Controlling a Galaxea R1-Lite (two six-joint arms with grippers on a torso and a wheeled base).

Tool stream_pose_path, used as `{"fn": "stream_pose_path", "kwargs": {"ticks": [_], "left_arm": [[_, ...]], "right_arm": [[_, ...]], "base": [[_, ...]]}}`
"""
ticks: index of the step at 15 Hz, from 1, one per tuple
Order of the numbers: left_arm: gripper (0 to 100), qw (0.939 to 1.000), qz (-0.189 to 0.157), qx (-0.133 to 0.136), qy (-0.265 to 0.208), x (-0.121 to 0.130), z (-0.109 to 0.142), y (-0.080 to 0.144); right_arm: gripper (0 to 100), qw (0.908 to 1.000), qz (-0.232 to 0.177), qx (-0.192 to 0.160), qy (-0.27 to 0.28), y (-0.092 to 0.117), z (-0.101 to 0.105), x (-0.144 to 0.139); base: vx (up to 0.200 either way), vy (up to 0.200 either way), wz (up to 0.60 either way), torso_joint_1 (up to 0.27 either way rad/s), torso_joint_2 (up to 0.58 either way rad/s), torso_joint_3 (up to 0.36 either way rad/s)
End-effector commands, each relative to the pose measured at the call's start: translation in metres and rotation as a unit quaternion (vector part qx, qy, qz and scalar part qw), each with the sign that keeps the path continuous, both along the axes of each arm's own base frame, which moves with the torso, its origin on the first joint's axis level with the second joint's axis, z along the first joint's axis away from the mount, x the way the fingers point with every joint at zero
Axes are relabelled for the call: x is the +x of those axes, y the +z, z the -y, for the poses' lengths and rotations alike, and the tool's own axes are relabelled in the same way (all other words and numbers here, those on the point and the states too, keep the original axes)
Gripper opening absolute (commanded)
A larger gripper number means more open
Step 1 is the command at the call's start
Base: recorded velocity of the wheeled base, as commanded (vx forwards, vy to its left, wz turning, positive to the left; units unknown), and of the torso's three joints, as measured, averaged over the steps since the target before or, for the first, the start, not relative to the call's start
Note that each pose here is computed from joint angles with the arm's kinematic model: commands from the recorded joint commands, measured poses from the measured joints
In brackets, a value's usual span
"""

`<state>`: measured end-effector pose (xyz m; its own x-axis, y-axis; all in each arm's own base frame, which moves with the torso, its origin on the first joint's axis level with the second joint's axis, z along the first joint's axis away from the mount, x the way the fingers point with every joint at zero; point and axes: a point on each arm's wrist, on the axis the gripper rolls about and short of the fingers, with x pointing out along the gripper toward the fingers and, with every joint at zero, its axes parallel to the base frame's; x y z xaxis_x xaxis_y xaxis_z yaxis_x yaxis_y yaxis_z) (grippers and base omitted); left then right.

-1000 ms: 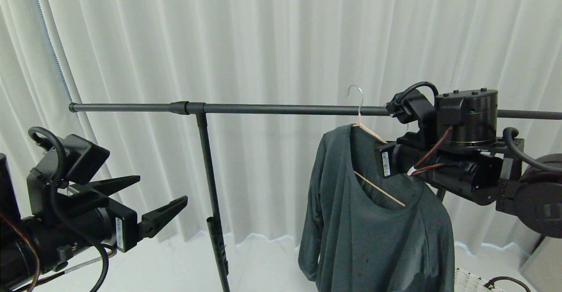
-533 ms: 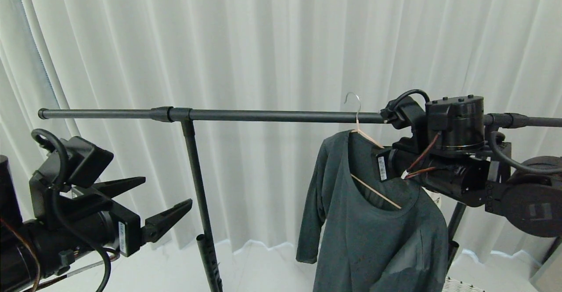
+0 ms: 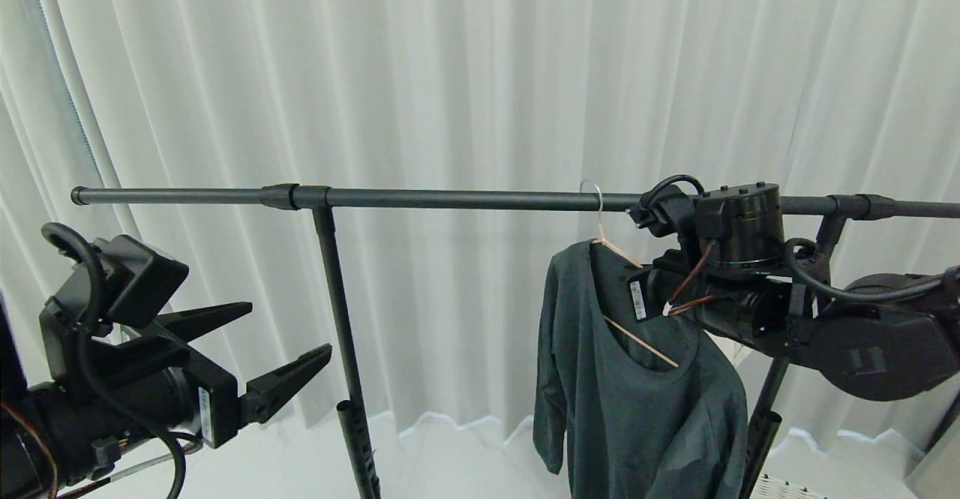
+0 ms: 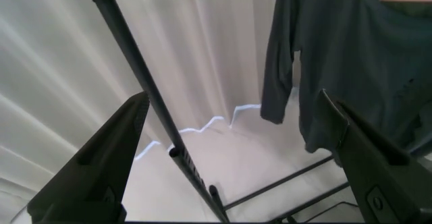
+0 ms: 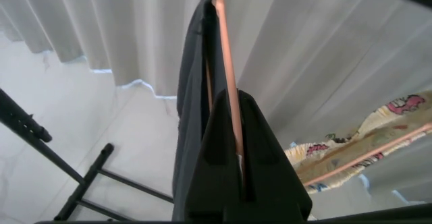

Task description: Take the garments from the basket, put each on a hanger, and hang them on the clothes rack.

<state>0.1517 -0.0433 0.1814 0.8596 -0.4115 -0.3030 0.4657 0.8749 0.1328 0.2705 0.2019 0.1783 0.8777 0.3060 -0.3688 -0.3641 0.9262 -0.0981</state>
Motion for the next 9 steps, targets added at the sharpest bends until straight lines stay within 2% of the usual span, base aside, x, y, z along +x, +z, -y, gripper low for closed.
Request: {"fn": "stream_pose_path", "kwargs": {"ticks": [1,7,8,9], "left_arm": [[100,1.0,0.002,0.0,-0.001,-0.004,0.0,-0.001],[100,1.0,0.001,0.0,-0.001,-0.008,-0.001,-0.003],[100,1.0,0.0,0.0,-0.001,-0.007,-0.002,-0.003],[100,1.0,0.0,0.0,0.002,-0.007,-0.002,-0.003]], "right_arm": [[0,1.0,-0.006,-0.006,0.002,-0.007,-0.006,0.006],[0,1.0,-0.001,-0.004,0.001,-0.004,-0.008,0.006],[100,1.0,0.002,-0.002,0.001,-0.001,-0.008,0.004],[100,0.9999,0.01,0.004,0.004,0.005,-0.007,0.0]], "base": [[0.0,0.0,0.0,0.0,0.0,0.0],[0.0,0.0,0.0,0.0,0.0,0.0],[0.0,0.0,0.0,0.0,0.0,0.0],[0.0,0.0,0.0,0.0,0.0,0.0]]}}
